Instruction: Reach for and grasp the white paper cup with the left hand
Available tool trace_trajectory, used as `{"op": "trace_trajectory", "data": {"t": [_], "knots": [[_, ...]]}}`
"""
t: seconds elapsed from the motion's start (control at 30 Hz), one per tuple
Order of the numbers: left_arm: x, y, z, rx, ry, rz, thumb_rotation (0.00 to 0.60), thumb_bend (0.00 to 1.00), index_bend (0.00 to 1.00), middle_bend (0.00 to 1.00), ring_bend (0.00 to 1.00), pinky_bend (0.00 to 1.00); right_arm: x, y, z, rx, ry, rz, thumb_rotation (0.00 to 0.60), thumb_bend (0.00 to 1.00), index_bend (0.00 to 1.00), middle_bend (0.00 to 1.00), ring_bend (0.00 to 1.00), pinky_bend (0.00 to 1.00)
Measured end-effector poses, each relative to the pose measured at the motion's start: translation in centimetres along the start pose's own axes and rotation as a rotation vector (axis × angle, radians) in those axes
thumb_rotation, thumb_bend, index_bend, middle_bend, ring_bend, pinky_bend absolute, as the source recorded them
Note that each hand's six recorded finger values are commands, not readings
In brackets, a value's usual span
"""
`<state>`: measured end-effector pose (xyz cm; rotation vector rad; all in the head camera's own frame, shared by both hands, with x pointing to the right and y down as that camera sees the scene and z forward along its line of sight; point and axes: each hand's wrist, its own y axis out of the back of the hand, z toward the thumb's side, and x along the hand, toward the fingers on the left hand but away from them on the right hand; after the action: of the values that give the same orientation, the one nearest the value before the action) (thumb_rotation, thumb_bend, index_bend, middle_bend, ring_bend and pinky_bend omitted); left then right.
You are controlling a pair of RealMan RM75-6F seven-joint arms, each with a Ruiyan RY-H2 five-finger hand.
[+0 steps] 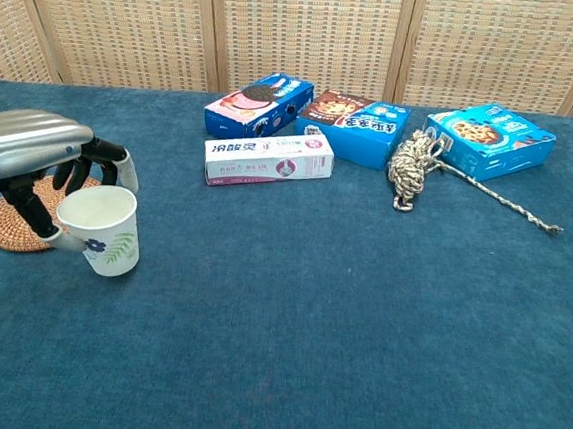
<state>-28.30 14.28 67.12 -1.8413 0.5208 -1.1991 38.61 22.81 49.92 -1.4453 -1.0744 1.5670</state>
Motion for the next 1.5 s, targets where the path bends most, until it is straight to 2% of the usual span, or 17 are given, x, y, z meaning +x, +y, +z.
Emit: {"op": "trace_trajectory", "data": {"t": [0.13, 0.3, 0.6, 0.8, 1.27, 1.33, 1.37, 1.43, 1.5], "knots": [[0.1, 0.9, -2.2, -0.020, 0.054, 0.026, 0.600, 0.11, 0.36, 0.47, 0.55, 0.52, 0.0, 0.0, 0.0, -0.001, 0.001, 0.000, 0.600, 0.00, 0.02, 0.00, 0.00, 0.00], [-0.1, 1.5, -6.8, -0.044, 0.153, 0.032, 0.600, 0.11, 0.36, 0.47, 0.55, 0.52, 0.0, -0.1, 0.1, -0.001, 0.003, 0.003, 0.600, 0.00, 0.02, 0.00, 0.00, 0.00], [-1.6, -0.4, -13.2, -0.060, 0.284, -0.014, 0.600, 0.11, 0.36, 0.47, 0.55, 0.52, 0.0, -0.3, 0.4, 0.005, 0.009, 0.010, 0.600, 0.00, 0.02, 0.00, 0.00, 0.00], [-1.8, -1.2, -14.6, -0.081, 0.308, -0.017, 0.600, 0.11, 0.36, 0.47, 0.55, 0.52, 0.0, -0.7, 0.2, 0.014, 0.010, 0.015, 0.600, 0.00, 0.02, 0.00, 0.00, 0.00], [-0.4, -0.8, -14.6, -0.140, 0.307, 0.032, 0.600, 0.11, 0.36, 0.45, 0.53, 0.51, -0.1, -1.2, -0.7, 0.018, 0.009, 0.020, 0.600, 0.00, 0.02, 0.00, 0.00, 0.00], [-0.3, -0.8, -14.5, -0.135, 0.306, 0.035, 0.600, 0.10, 0.32, 0.43, 0.51, 0.51, -0.2, -1.3, -0.8, 0.018, 0.009, 0.022, 0.600, 0.00, 0.02, 0.00, 0.00, 0.00], [-0.3, -0.8, -14.6, -0.131, 0.308, 0.035, 0.600, 0.09, 0.27, 0.38, 0.46, 0.49, -0.2, -1.3, -0.8, 0.018, 0.010, 0.022, 0.600, 0.00, 0.02, 0.00, 0.00, 0.00], [-0.2, -0.9, -14.5, -0.132, 0.311, 0.033, 0.600, 0.04, 0.11, 0.22, 0.32, 0.44, -0.2, -1.3, -0.8, 0.018, 0.012, 0.024, 0.600, 0.00, 0.02, 0.00, 0.00, 0.00], [-0.1, -1.1, -14.5, -0.138, 0.312, 0.026, 0.600, 0.01, 0.02, 0.11, 0.22, 0.40, -0.2, -1.4, -0.8, 0.018, 0.011, 0.024, 0.600, 0.00, 0.02, 0.00, 0.00, 0.00]]}}
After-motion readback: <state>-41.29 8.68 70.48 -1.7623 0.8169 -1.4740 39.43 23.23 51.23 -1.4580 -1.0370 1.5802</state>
